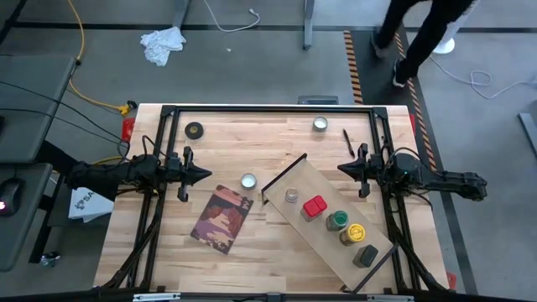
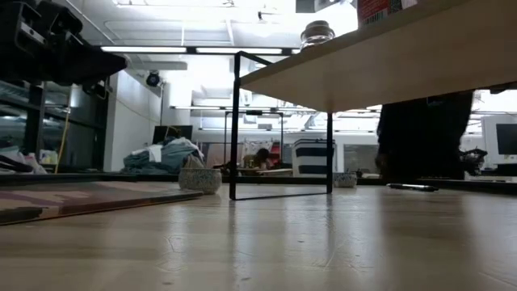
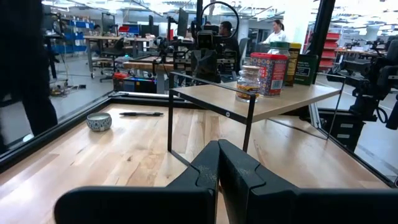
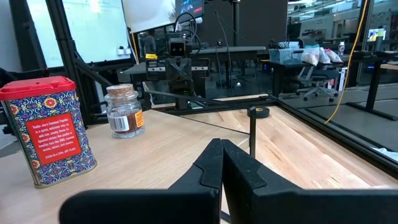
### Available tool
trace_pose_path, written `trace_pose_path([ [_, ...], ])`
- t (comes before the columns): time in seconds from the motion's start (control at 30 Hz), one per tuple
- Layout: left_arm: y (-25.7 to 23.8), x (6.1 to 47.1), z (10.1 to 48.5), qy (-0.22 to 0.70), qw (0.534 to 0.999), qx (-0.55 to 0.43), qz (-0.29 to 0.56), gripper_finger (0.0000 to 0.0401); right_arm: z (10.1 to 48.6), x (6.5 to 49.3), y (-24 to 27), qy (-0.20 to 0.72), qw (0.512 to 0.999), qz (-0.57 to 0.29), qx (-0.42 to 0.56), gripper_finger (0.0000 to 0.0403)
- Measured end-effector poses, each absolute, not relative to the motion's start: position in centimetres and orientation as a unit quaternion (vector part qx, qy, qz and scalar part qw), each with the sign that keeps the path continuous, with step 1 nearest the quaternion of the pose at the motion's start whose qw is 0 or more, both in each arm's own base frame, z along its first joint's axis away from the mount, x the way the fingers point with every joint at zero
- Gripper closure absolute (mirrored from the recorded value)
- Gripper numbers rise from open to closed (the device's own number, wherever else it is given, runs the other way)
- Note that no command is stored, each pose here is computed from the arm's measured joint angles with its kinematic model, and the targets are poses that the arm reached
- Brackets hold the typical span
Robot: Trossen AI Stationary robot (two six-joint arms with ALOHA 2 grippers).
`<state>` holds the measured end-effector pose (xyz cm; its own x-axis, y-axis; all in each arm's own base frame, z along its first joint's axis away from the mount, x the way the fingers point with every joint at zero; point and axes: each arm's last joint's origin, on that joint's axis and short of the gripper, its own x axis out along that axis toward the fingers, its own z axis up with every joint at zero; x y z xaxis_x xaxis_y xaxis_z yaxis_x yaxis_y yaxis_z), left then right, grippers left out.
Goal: Shelf spices
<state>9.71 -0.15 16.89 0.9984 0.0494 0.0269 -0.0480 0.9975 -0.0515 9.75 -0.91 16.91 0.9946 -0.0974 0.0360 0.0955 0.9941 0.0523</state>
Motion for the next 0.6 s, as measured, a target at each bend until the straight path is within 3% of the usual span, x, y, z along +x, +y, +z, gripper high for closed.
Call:
trace_pose_path([
  [0.23,-0.2,9.7,16.9,-0.014,0.999,-0.025,0.024,0.0396,17.1,9.8,-0.9,-0.026,0.998,-0.049,0.022,0.0402],
  [0.37,-0.1,9.7,16.9,-0.014,0.999,-0.025,0.024,0.0396,18.7,9.5,-1.0,-0.118,0.989,-0.069,0.061,0.0402],
  [0.43,-0.1,9.7,16.9,-0.014,0.999,-0.025,0.025,0.0396,20.7,8.8,-1.3,-0.227,0.956,-0.085,0.167,0.0402],
  [0.5,-0.1,9.7,16.9,-0.014,0.999,-0.025,0.025,0.0396,23.2,7.5,-1.5,-0.347,0.888,-0.090,0.289,0.0402],
  [0.6,-0.1,9.7,16.9,-0.014,0.999,-0.025,0.025,0.0396,26.1,5.6,-1.8,-0.452,0.812,-0.100,0.355,0.0402],
])
